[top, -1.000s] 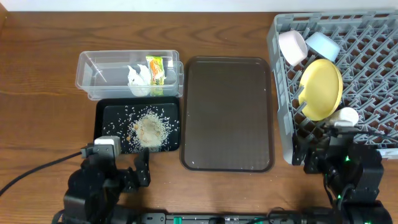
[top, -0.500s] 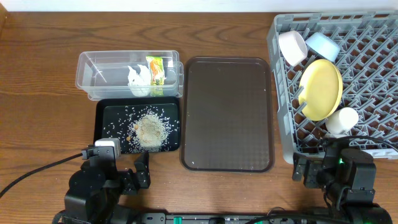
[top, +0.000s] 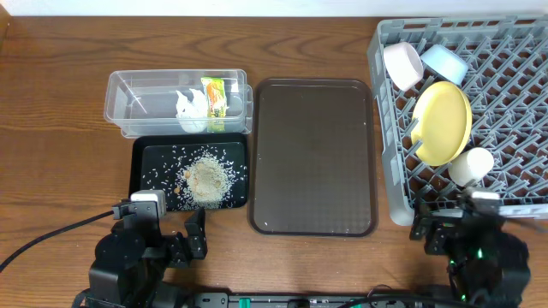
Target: Sort waste into correct bins and load items into the dishwasher rack
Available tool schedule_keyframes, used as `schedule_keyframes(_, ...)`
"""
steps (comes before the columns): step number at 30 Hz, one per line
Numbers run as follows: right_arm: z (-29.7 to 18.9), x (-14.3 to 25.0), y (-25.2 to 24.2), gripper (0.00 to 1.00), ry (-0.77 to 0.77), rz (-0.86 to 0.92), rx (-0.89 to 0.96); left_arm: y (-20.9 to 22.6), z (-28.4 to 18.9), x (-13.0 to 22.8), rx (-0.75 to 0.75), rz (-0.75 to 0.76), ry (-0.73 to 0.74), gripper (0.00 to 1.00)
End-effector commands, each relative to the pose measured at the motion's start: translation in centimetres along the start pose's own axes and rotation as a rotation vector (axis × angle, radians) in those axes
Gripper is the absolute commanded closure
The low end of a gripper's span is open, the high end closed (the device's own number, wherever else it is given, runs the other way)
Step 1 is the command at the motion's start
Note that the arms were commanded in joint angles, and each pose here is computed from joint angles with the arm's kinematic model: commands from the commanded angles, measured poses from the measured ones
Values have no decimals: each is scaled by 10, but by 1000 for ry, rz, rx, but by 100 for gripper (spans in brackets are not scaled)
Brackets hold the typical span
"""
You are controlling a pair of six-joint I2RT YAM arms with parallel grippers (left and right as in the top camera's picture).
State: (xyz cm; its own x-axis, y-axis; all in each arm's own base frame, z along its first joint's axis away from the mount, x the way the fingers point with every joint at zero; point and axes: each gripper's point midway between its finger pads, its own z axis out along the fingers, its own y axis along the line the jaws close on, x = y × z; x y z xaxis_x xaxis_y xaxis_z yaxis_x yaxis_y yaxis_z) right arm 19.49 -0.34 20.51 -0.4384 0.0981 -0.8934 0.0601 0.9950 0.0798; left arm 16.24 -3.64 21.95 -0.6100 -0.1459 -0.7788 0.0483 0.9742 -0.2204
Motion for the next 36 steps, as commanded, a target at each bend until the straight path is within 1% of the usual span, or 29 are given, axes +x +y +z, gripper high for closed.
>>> schedule_keyframes(1, 7, -5, 7, 1, -125, -3, -43, -1, 0, 2, 6, 10, 4, 2)
schedule_keyframes(8, 35, -18, 15, 1, -406, -4, -101, -1, 0, 2, 7, 10, 4, 2)
schedule_keyframes(10, 41, -18, 14, 1, -468, -6, -98, -1, 0, 2, 7, 10, 4, 2)
schedule_keyframes(12, 47, -14, 12, 1, -497, -4, -92, -1, 0, 2, 7, 10, 4, 2)
schedule_keyframes(15, 58, 4, 11, 1, -450, -4, -89, -1, 0, 2, 7, 10, 4, 2)
schedule_keyframes(17, 67, 23, 10, 1, -371, -7, -87, -1, 0, 2, 7, 10, 4, 2)
schedule_keyframes(36, 68, 23, 13, 1, -371, -10, -101, -1, 0, 2, 6, 10, 4, 2)
